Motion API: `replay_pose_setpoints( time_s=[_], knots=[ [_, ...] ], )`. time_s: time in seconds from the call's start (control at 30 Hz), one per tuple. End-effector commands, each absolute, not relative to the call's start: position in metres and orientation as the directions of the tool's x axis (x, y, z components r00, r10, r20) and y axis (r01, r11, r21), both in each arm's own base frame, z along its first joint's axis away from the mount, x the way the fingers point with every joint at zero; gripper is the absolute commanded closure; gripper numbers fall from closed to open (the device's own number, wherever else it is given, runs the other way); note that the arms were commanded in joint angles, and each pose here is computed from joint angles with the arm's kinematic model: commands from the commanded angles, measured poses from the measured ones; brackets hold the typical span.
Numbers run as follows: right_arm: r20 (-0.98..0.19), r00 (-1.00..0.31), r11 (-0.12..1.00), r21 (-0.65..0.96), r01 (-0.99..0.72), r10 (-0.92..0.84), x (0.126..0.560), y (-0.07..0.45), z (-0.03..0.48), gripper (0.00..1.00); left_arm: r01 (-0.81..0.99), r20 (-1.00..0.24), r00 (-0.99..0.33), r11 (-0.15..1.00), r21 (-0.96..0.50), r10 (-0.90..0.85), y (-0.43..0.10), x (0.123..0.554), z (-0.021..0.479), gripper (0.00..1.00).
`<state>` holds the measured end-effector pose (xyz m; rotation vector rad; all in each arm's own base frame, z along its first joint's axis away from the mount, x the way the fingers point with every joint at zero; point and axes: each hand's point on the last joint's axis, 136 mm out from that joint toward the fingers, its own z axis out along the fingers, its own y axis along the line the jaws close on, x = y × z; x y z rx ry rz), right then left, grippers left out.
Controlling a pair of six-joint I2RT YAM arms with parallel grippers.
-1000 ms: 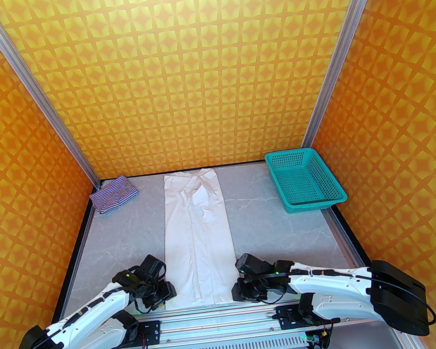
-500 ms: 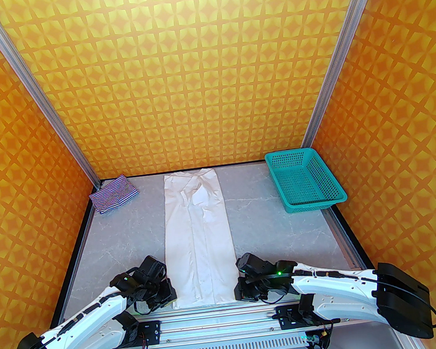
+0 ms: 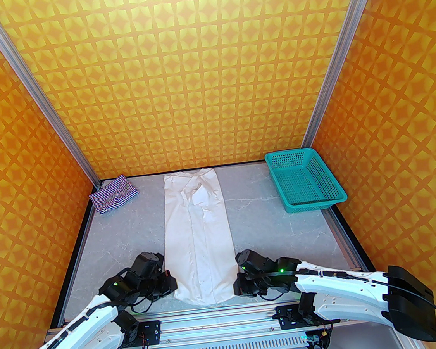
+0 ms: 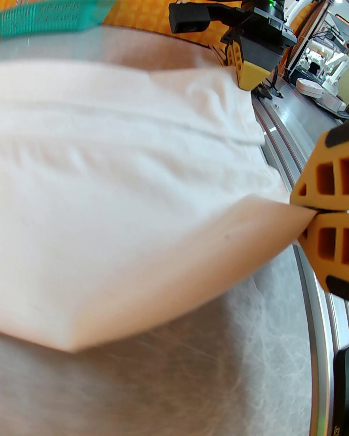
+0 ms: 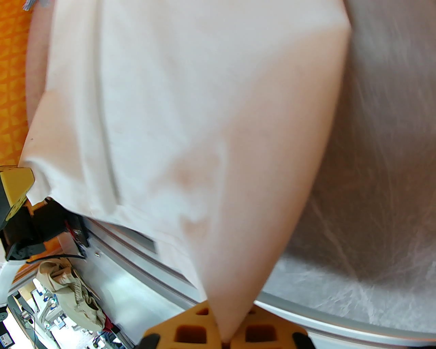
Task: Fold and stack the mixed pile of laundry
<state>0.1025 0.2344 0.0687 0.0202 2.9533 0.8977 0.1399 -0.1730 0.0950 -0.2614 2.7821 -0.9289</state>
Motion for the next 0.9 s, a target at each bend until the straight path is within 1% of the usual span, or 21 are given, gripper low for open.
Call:
replay_pose_setpoints(
  time_s=[0.0, 0.1, 0.2, 0.43, 0.63, 0.73, 0.8, 0.87],
  knots=[
    [-0.184, -0.981, 0.850, 0.525, -0.045, 0.062, 0.128, 0.229, 0.100, 1.00, -0.012, -0.286, -0.929, 0.793, -0.609, -0.234, -0.172, 0.162, 0.129, 1.00],
    [-0.262, -0.958, 0.837, 0.545, -0.046, 0.118, 0.152, 0.232, 0.126, 1.00, 0.009, -0.353, -0.896, 0.787, -0.618, -0.267, -0.171, 0.178, 0.149, 1.00],
    [-0.292, -0.945, 0.827, 0.560, -0.044, 0.148, 0.171, 0.237, 0.139, 1.00, -0.006, -0.383, -0.864, 0.767, -0.641, -0.326, -0.170, 0.199, 0.163, 1.00],
    [-0.387, -0.907, 0.851, 0.520, -0.070, 0.162, 0.225, 0.240, 0.175, 1.00, -0.014, -0.446, -0.785, 0.733, -0.680, -0.429, -0.164, 0.253, 0.194, 1.00],
    [-0.431, -0.882, 0.856, 0.512, -0.067, 0.188, 0.273, 0.235, 0.188, 1.00, 0.007, -0.514, -0.705, 0.721, -0.693, -0.488, -0.152, 0.298, 0.225, 1.00],
    [-0.452, -0.868, 0.842, 0.535, -0.078, 0.207, 0.301, 0.238, 0.194, 1.00, 0.017, -0.538, -0.679, 0.722, -0.692, -0.500, -0.148, 0.321, 0.236, 1.00],
    [-0.462, -0.863, 0.834, 0.543, -0.093, 0.205, 0.319, 0.243, 0.199, 1.00, 0.024, -0.545, -0.672, 0.721, -0.692, -0.501, -0.148, 0.333, 0.239, 1.00],
    [-0.465, -0.864, 0.824, 0.555, -0.114, 0.194, 0.337, 0.250, 0.199, 1.00, -0.004, -0.529, -0.676, 0.720, -0.694, -0.514, -0.147, 0.349, 0.227, 1.00]
  ],
)
